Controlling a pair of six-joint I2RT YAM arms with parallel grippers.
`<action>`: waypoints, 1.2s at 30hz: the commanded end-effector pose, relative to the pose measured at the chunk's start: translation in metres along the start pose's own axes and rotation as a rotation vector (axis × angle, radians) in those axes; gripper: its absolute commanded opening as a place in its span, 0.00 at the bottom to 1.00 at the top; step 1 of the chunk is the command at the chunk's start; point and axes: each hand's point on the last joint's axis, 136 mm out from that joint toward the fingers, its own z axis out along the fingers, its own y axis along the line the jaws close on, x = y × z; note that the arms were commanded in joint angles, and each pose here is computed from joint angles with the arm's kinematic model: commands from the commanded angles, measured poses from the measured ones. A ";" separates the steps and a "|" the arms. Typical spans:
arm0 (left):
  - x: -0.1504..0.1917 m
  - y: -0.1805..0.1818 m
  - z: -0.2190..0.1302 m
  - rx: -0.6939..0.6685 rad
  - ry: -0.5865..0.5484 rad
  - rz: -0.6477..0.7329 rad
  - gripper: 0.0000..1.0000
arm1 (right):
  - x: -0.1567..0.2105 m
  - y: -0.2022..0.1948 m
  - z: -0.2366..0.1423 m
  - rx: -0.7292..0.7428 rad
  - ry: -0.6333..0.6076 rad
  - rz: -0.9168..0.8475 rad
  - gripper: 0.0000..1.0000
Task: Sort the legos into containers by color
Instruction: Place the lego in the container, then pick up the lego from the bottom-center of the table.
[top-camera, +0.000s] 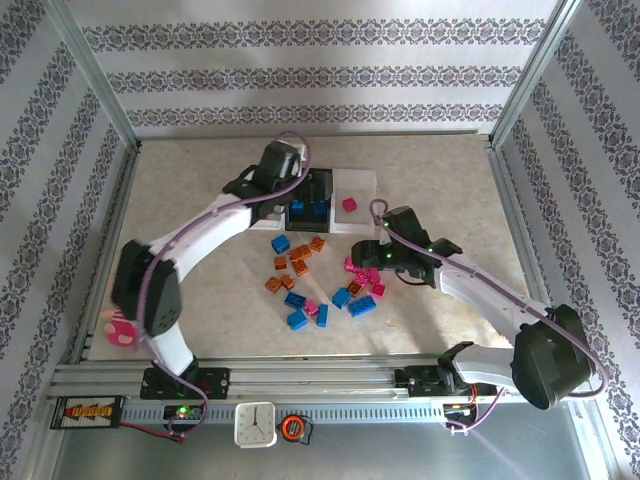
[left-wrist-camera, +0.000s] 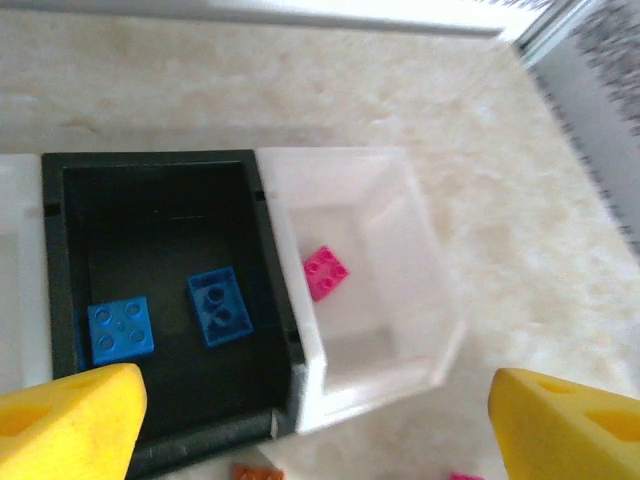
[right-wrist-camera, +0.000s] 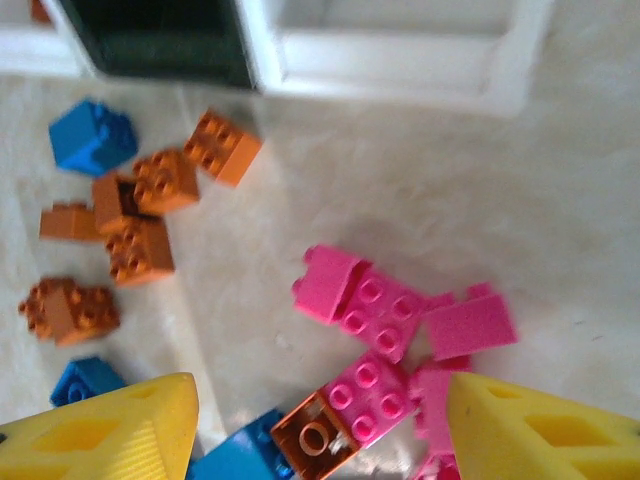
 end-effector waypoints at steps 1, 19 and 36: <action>0.000 -0.004 -0.037 0.077 -0.085 -0.040 0.93 | 0.029 0.035 0.005 -0.068 0.123 -0.146 0.67; 0.110 0.064 -0.126 -0.056 -0.103 -0.097 1.00 | 0.140 0.089 0.043 -0.002 0.422 -0.425 0.70; 0.117 0.070 -0.127 -0.080 -0.087 -0.106 1.00 | 0.132 0.069 0.069 0.149 0.413 -0.462 0.51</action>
